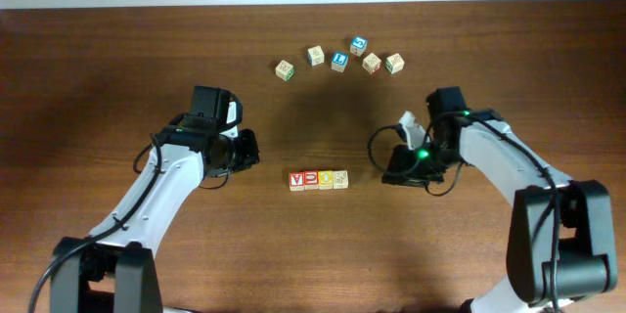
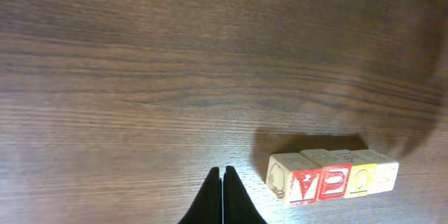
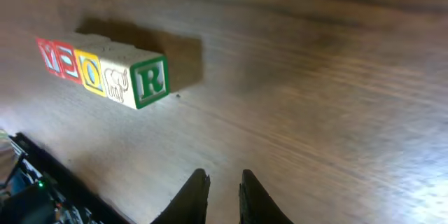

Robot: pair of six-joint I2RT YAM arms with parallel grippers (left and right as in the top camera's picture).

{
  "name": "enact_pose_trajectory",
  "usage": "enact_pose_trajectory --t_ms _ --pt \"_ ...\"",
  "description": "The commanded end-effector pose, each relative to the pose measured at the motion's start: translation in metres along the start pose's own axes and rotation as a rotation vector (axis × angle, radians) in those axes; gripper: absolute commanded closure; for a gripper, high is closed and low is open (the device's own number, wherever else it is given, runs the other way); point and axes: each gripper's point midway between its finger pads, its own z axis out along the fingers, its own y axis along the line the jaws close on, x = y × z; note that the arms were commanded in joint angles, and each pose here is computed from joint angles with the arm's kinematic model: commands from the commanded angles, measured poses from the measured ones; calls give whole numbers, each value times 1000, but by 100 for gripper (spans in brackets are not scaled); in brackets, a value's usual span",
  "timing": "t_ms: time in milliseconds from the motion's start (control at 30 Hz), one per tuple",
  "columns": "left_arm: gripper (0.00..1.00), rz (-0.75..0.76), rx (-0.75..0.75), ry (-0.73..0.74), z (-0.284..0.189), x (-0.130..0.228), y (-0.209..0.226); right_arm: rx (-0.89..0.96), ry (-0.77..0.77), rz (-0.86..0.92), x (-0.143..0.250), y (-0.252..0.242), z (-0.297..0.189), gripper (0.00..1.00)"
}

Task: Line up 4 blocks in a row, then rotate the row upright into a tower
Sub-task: 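Move the left and right grippers to opposite ends of the block row, then squeeze the row of four blocks between both grippers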

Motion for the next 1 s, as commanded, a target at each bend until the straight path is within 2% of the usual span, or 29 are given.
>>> enact_pose_trajectory --t_ms 0,200,433,567,700,867,967 --pt "100 -10 93 49 14 14 -10 -38 -15 -42 -3 3 -1 82" --pt "100 -14 119 48 25 19 -17 -39 -31 -43 -4 0 3 83" --pt "100 -71 104 108 55 31 -21 -41 -69 -52 -15 16 16 90" --pt "100 -78 94 125 55 35 -18 55 -80 -6 -17 17 27 95" --pt "100 -57 91 147 57 43 -24 76 -91 -77 -19 32 38 95" --pt "100 -25 98 158 59 50 -34 75 -79 -74 -18 30 43 96" --pt "100 -29 98 158 59 51 -34 7 -47 -98 -16 35 54 96"
